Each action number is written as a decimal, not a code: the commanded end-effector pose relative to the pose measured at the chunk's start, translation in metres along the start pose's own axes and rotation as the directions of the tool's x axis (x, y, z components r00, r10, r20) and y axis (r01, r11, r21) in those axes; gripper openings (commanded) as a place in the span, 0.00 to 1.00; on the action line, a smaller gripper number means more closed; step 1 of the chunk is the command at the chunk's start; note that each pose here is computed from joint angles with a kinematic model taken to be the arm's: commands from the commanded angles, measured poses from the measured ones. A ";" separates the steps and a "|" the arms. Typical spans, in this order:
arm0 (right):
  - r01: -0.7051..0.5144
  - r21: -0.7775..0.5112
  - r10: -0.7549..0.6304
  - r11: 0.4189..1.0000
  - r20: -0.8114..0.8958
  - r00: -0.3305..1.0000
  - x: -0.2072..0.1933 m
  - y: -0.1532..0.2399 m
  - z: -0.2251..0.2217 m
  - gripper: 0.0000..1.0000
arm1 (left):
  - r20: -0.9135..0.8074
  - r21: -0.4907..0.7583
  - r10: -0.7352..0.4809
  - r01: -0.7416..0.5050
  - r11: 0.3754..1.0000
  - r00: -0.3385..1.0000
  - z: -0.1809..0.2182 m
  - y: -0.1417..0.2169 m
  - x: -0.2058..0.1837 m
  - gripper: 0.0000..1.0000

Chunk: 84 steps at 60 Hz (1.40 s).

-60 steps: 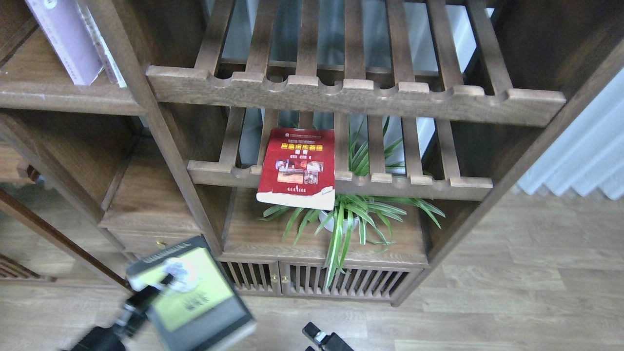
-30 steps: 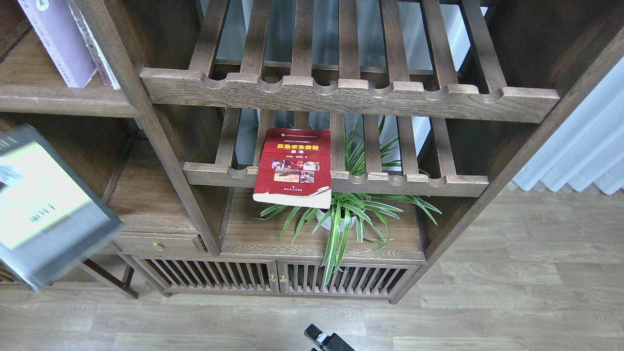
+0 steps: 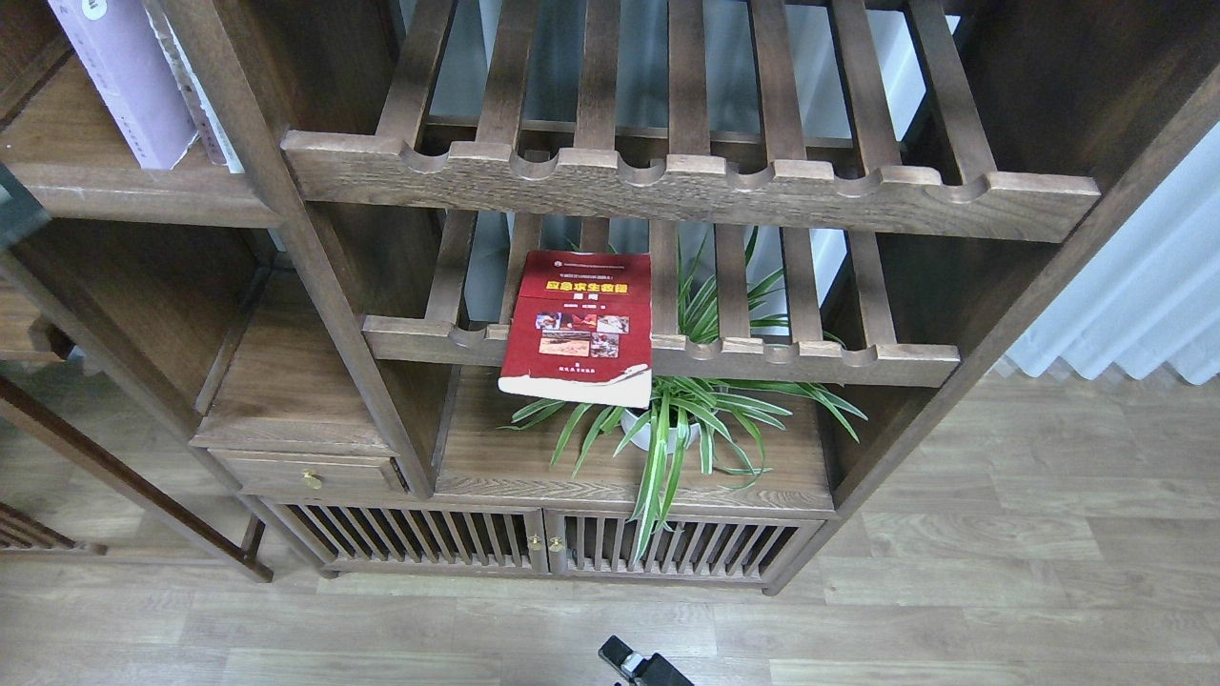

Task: Organize books on shelf
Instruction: 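Carry the white-and-green book with the left gripper to the tall bookcase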

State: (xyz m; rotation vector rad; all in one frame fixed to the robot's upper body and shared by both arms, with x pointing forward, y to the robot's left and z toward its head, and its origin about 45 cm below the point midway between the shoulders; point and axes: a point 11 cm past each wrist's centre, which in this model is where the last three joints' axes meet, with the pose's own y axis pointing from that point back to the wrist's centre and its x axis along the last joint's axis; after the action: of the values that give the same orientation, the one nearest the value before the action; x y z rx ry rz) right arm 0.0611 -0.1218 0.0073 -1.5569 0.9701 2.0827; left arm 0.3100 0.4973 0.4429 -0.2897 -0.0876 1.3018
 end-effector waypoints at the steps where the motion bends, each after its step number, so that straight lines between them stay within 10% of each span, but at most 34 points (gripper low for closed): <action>1: -0.005 0.001 0.005 1.000 0.006 1.000 0.002 0.002 0.002 1.00 | 0.055 -0.016 -0.013 0.014 1.000 0.998 -0.001 -0.023 -0.005 0.09; 52: -0.010 0.007 0.010 1.000 0.013 1.000 0.003 0.004 0.003 1.00 | 0.136 0.000 -0.047 0.048 0.999 0.990 0.010 -0.183 -0.039 0.13; 84: -0.008 0.013 0.008 1.000 0.018 1.000 0.003 0.004 0.002 1.00 | 0.017 0.048 -0.088 0.087 0.995 0.996 -0.031 -0.190 -0.053 0.53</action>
State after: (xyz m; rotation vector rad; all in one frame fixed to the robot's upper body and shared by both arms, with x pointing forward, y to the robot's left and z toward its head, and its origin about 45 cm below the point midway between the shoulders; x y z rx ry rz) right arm 0.0558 -0.1233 0.0060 -1.5315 0.9834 2.0893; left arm 0.4845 0.3886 0.4690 -0.2138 -0.0993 1.2096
